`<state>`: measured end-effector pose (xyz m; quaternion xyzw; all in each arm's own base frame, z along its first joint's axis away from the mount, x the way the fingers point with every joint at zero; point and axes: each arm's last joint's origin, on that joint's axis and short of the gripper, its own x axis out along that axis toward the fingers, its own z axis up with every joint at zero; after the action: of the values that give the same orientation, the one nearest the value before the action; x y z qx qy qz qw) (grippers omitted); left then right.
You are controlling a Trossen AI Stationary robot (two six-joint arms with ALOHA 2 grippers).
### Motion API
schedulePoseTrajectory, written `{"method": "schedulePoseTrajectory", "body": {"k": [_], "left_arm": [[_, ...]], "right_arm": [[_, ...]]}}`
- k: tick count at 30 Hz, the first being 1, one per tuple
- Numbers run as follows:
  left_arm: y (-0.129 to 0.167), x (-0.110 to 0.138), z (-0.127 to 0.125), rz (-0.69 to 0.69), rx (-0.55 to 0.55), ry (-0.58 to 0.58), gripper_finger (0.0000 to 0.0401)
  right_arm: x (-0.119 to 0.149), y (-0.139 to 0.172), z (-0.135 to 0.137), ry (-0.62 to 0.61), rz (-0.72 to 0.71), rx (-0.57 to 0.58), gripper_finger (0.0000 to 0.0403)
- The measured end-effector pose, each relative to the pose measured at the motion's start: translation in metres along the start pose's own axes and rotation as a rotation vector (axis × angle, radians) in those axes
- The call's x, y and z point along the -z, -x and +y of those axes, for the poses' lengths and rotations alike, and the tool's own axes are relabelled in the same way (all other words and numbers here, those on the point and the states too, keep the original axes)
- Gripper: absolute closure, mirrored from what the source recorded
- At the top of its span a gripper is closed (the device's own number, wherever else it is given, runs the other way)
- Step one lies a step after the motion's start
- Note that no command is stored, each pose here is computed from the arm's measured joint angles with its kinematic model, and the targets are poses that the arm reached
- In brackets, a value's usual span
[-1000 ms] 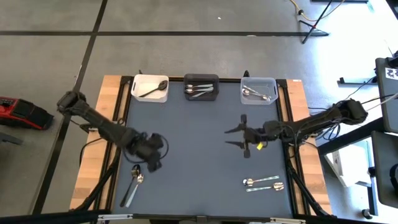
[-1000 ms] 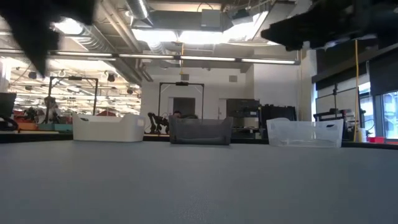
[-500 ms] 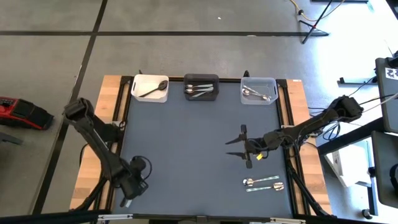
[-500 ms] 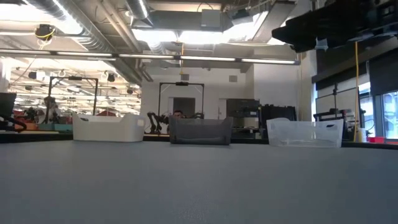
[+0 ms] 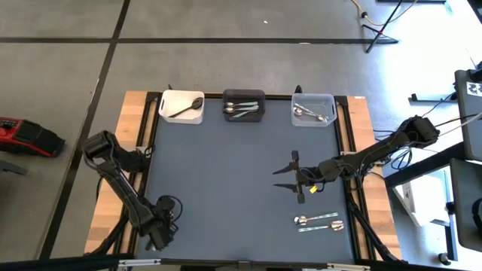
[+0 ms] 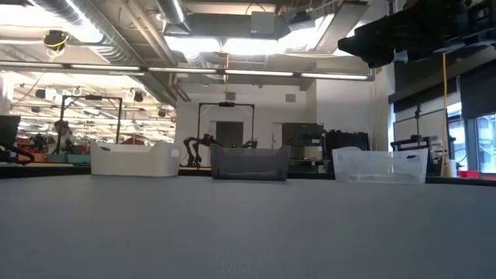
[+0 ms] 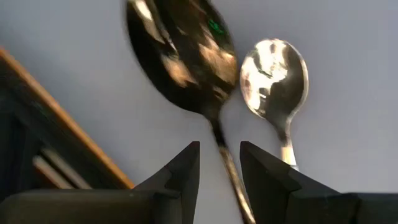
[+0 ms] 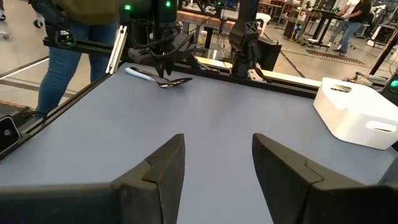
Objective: Sort silverware by color (type)
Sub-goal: Put the black spoon into the white bin
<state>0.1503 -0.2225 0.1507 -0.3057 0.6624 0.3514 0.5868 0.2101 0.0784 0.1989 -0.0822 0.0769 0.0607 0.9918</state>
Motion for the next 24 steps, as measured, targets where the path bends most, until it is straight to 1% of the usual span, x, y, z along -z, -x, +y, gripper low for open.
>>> {"method": "schedulePoseTrajectory", "body": {"k": [6,12,15,20,22,24], "left_arm": [[-0.002,0.000,-0.001,0.000,0.006,0.002,0.0291],[-0.016,-0.003,0.004,0.015,0.034,-0.016,0.0297],[-0.019,-0.005,0.006,0.008,0.029,-0.051,0.0319],[-0.019,-0.005,0.007,-0.003,0.013,-0.064,0.0383],[-0.018,-0.005,0.008,-0.011,0.014,-0.077,0.0391],[-0.017,-0.006,0.009,-0.024,0.022,-0.083,0.0387]], "right_arm": [[0.000,0.000,0.000,0.000,0.000,0.000,0.0224],[0.000,0.000,0.000,0.000,0.000,0.000,0.0224],[0.000,0.000,0.000,0.000,0.000,0.000,0.0224],[0.000,0.000,0.000,0.000,0.000,0.001,0.0224],[0.000,0.000,0.000,0.000,0.000,0.001,0.0224],[0.000,0.000,0.000,0.000,0.000,0.001,0.0224]]}}
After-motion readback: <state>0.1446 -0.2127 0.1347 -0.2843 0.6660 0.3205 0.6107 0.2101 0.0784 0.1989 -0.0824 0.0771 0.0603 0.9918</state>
